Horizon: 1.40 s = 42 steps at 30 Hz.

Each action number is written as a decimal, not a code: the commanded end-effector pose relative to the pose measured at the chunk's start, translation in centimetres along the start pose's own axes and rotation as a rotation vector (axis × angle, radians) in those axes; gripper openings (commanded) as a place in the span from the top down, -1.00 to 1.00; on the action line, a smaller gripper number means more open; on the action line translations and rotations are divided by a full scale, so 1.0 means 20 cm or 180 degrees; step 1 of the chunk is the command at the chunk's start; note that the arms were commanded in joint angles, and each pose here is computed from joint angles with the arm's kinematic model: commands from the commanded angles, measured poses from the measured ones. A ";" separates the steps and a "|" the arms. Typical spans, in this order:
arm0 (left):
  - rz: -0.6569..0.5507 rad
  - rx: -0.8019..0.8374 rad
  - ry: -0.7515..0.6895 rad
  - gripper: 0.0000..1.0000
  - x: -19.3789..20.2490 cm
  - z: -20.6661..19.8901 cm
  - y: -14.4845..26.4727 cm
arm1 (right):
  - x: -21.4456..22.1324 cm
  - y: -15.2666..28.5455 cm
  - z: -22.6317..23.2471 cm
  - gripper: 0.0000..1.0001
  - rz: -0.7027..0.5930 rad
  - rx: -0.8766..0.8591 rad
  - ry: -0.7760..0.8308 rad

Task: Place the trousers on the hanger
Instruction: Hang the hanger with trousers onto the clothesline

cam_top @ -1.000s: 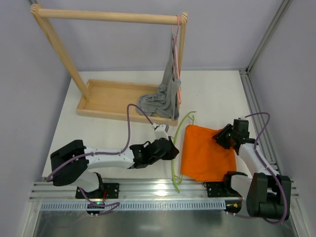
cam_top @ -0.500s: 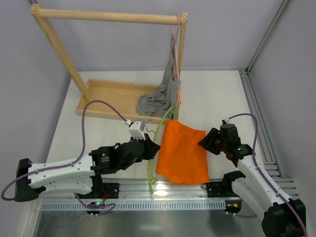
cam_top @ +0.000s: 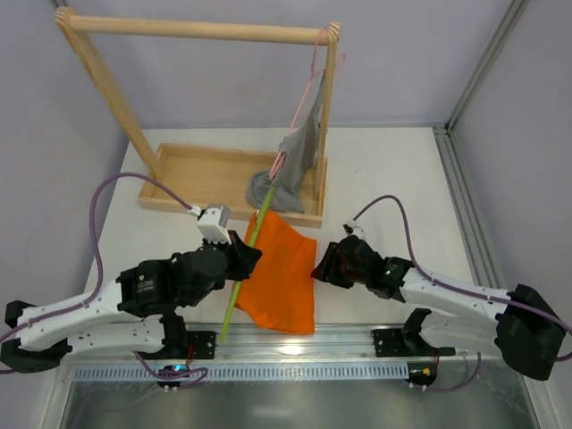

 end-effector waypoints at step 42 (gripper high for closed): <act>-0.1667 -0.0876 -0.0442 0.99 -1.05 -0.16 0.24 | -0.33 0.68 0.43 -0.87 -0.1119 -0.0850 0.0033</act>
Point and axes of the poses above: each gripper's point midway between its finger pads, its own y axis back along the fingers, its own z axis along the line the jaws close on, x = y × z, the point moved 4 cm from there along y, back along the fingers, and after that the axes turned 9 degrees about y, right-handed, at the moved point
